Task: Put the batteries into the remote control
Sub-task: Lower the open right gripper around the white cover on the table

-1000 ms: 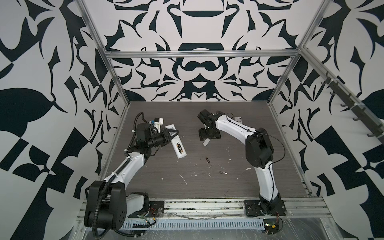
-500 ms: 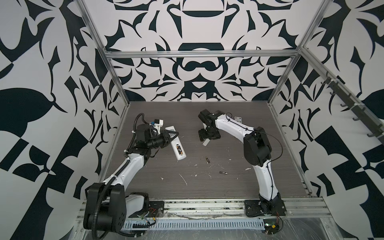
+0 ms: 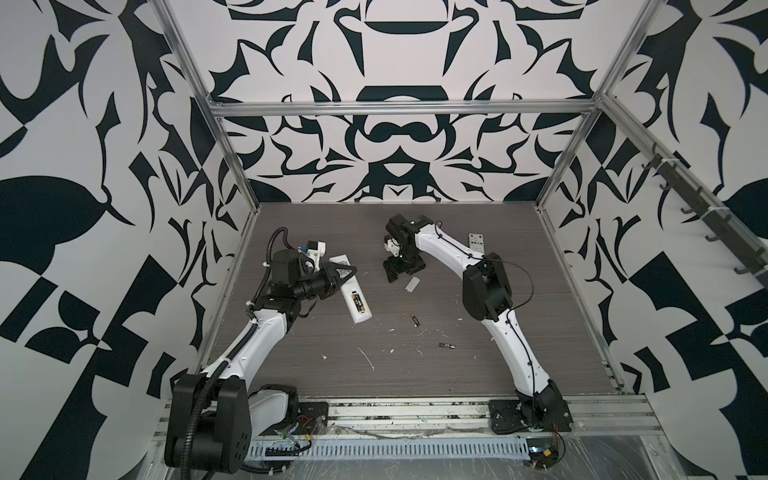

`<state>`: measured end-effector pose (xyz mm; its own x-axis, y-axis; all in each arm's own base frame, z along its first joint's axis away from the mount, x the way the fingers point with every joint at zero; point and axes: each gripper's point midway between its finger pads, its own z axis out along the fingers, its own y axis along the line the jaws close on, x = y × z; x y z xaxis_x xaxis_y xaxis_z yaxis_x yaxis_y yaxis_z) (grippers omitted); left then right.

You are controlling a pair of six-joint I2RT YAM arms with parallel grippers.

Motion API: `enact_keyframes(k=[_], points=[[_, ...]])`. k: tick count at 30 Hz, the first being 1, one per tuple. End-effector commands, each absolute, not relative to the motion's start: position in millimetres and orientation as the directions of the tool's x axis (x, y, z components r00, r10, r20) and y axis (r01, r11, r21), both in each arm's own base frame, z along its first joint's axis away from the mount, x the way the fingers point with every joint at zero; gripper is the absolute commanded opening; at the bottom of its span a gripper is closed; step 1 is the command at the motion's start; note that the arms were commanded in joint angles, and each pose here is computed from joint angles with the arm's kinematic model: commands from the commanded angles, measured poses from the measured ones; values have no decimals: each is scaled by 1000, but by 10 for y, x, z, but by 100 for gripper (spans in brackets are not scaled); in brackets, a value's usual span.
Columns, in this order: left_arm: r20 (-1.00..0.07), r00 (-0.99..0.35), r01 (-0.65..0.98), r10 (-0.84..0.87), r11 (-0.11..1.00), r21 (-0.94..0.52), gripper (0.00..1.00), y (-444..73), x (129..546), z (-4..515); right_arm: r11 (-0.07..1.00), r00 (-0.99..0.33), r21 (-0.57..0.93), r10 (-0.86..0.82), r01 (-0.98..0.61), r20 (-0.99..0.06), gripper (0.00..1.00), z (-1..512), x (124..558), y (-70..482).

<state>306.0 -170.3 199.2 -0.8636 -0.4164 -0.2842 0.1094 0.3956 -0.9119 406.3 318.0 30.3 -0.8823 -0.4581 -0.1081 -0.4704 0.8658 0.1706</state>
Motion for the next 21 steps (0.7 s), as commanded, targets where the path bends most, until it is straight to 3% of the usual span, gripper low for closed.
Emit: enact_keyframes(k=[1,21], points=[[-320,-850,143,-419,403,-904,0,-1686,3083,2116,855,-874,184,-478,-485,-84,82,347,3975,3106],[-304,-859,130,-412,400,-907,0,-1712,3202,2077,890,-915,225,-402,-397,-27,80,257,3405,2729]])
